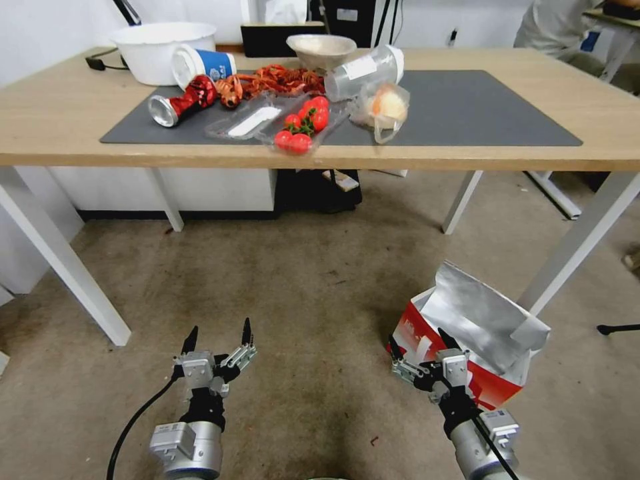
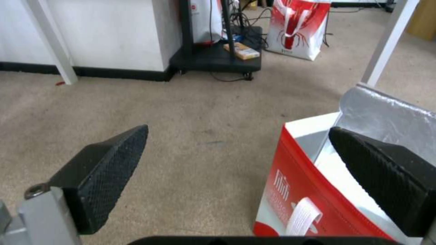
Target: Pick up the food delivery bag from the floor and place it on the table.
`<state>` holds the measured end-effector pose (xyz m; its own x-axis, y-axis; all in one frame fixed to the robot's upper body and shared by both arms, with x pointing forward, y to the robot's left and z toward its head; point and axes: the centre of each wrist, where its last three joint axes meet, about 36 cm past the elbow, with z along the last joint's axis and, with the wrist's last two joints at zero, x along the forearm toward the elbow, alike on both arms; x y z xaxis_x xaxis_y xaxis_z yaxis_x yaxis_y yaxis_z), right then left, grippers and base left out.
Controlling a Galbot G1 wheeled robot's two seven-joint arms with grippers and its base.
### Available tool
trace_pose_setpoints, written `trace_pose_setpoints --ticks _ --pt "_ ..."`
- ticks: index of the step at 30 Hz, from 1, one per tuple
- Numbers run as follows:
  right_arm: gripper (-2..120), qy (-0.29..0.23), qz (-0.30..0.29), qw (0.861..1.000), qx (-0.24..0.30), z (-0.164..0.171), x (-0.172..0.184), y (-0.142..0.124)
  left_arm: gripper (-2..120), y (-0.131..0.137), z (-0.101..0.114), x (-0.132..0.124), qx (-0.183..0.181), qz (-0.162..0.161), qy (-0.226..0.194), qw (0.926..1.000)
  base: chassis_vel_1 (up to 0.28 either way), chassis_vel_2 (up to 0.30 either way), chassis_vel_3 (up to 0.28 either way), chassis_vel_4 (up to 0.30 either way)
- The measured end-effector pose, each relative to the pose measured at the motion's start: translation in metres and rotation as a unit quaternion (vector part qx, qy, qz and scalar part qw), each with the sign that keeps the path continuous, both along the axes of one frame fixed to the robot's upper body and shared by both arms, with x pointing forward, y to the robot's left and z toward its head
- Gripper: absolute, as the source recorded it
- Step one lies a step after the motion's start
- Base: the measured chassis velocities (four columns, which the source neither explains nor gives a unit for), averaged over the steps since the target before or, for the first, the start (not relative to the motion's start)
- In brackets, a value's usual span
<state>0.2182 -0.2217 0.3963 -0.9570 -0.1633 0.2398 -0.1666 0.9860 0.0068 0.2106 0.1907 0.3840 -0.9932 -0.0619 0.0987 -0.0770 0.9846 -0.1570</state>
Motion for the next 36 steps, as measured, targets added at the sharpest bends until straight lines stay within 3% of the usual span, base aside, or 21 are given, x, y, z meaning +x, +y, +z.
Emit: trace_pose_setpoints --ticks 31,36 --pt "100 0.005 0.001 1.0 -0.001 -0.003 0.0 -0.001 100 0.002 -0.004 0.001 -0.002 0.001 0.007 1.0 0.0 0.0 0.0 0.0" --pt "100 0.006 0.002 1.0 -0.001 -0.004 0.0 -0.001 100 0.004 -0.014 0.0 0.01 -0.009 -0.021 0.9997 0.0 0.0 0.0 0.0"
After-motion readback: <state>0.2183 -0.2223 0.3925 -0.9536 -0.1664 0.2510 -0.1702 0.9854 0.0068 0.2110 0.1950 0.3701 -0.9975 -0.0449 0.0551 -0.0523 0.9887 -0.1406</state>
